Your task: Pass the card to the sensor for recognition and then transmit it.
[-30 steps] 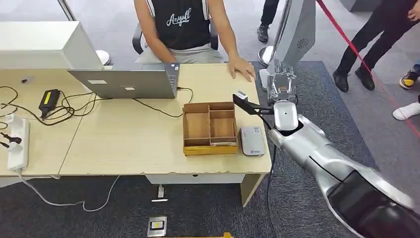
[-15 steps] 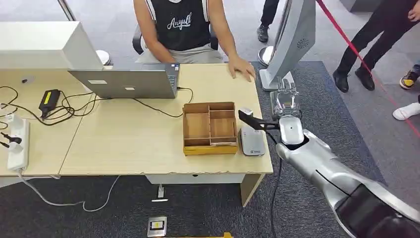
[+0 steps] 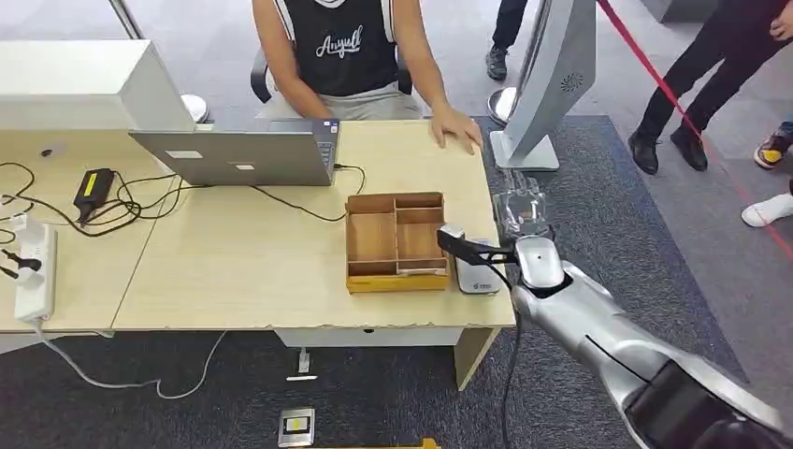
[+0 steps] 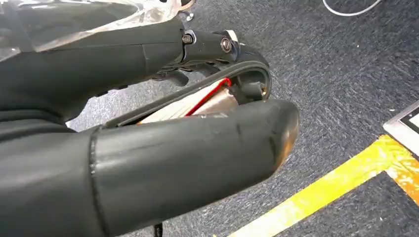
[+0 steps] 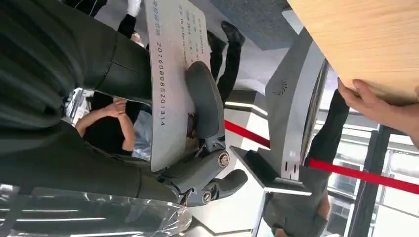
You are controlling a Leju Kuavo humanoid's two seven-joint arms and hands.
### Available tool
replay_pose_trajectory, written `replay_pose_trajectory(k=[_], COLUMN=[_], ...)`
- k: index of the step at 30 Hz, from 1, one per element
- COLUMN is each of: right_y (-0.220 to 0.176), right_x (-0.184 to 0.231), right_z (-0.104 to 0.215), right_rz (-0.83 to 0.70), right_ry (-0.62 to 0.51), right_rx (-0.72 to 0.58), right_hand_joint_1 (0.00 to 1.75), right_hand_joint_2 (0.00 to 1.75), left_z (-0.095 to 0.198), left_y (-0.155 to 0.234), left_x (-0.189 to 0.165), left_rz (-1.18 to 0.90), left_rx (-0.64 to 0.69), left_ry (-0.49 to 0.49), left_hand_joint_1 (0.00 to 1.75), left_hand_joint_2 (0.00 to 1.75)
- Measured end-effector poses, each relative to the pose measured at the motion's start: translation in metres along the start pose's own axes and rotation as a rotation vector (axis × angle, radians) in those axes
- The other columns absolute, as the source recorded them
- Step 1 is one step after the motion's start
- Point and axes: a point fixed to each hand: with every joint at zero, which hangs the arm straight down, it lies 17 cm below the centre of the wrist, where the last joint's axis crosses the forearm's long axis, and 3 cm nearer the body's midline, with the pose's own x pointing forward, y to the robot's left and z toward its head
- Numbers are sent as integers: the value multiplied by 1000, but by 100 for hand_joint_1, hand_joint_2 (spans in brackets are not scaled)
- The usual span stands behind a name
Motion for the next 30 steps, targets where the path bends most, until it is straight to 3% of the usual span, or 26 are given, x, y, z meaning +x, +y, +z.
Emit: replay_pose_trajectory(k=[30], right_y=[35], right_x=[10], right_z=[18], right_rz=[-44], right_ry=[-36], right_rx=[76], right_hand_joint_1=[175], right_hand_joint_2=[175], left_z=[0], left_y=[0], left_x=[0], left_rz=[2], left_rx=[-1], left_ry=[1], left_hand_joint_1=[0], left_hand_joint_2=[0])
